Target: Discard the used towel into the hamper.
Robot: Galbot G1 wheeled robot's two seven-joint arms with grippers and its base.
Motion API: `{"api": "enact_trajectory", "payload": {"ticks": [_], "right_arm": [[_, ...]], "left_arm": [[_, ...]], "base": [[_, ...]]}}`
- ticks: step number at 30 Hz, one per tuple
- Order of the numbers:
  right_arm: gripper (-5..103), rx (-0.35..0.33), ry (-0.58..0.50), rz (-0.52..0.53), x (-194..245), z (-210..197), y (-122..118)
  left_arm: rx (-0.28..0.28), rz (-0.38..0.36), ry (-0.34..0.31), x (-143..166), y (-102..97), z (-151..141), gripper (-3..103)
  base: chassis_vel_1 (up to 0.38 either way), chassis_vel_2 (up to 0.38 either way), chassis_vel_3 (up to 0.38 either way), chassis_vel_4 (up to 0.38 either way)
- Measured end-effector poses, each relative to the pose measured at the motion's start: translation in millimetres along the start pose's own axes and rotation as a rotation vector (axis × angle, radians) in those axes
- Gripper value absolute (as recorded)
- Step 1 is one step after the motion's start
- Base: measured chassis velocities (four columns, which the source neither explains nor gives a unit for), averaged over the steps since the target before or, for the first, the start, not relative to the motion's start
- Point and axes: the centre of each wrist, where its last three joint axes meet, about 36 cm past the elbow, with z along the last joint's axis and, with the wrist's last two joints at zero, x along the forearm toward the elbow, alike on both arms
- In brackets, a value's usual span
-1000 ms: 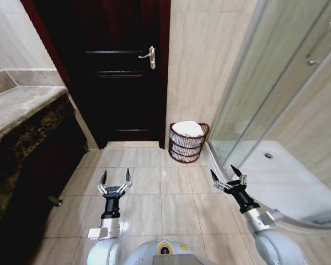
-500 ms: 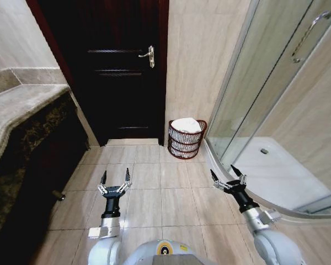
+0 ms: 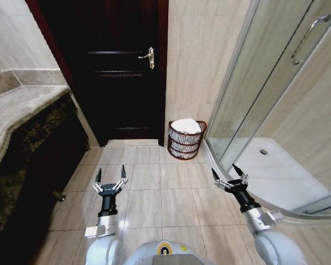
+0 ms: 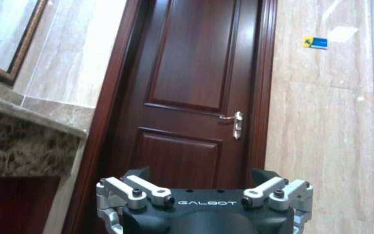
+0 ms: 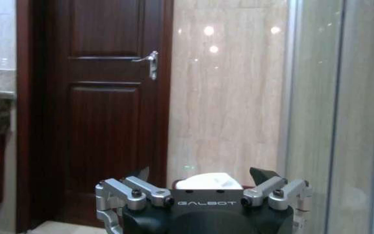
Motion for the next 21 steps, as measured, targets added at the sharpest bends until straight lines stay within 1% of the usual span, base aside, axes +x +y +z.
{"api": "enact_trajectory", "payload": {"ticks": [2,3,4,6,7,8,10,11,13,14,16,18,19,21], "right_arm": [[100,-0.007,-0.006,0.025,1,-5,2],[100,-0.029,-0.006,0.039,2,-12,3],[100,-0.029,-0.006,0.039,2,-12,3],[100,-0.062,-0.002,0.047,2,-23,3],[100,-0.096,0.024,0.047,2,-35,2],[100,-0.117,0.051,0.046,2,-42,0],[100,-0.126,0.068,0.047,2,-46,-1],[100,-0.127,0.088,0.054,1,-53,-6],[100,-0.117,0.089,0.071,0,-58,-11],[100,-0.117,0.089,0.071,0,-58,-11],[100,-0.109,0.083,0.088,-1,-59,-15],[100,-0.098,0.076,0.109,1,-60,-19],[100,-0.098,0.076,0.109,1,-60,-19],[100,-0.093,0.072,0.117,4,-61,-20]], "left_arm": [[-0.005,0.014,0.002,2,1.4,-3,100],[-0.008,0.025,0.005,2,2.8,-7,100],[-0.008,0.025,0.005,2,2.8,-7,100],[-0.012,0.038,0.019,3,4.6,-14,100],[-0.017,0.044,0.037,3,6.2,-21,100],[-0.02,0.045,0.049,2,7.1,-25,100],[-0.022,0.045,0.057,2,7.7,-28,100],[-0.028,0.041,0.074,-2,9.6,-36,100],[-0.042,0.035,0.103,-7,12.5,-47,100],[-0.042,0.035,0.103,-7,12.5,-47,100],[-0.054,0.036,0.129,-13,15.0,-57,100],[-0.063,0.056,0.126,-22,16.0,-72,100],[-0.063,0.056,0.126,-22,16.0,-72,100],[-0.064,0.067,0.127,-28,14.2,-82,100]], "base": [[0.0,0.0,0.0,0.0],[0.0,0.0,0.0,0.0],[0.0,0.0,0.0,0.0],[0.0,0.0,0.0,0.0],[0.0,0.0,0.0,0.0],[0.0,0.0,0.0,0.0],[0.0,0.0,0.0,0.0],[0.0,0.0,0.0,0.0],[0.0,0.0,0.0,0.0],[0.0,0.0,0.0,0.0],[0.0,0.0,0.0,0.0],[0.0,0.0,0.0,0.0],[0.0,0.0,0.0,0.0],[0.0,0.0,0.0,0.0]]}}
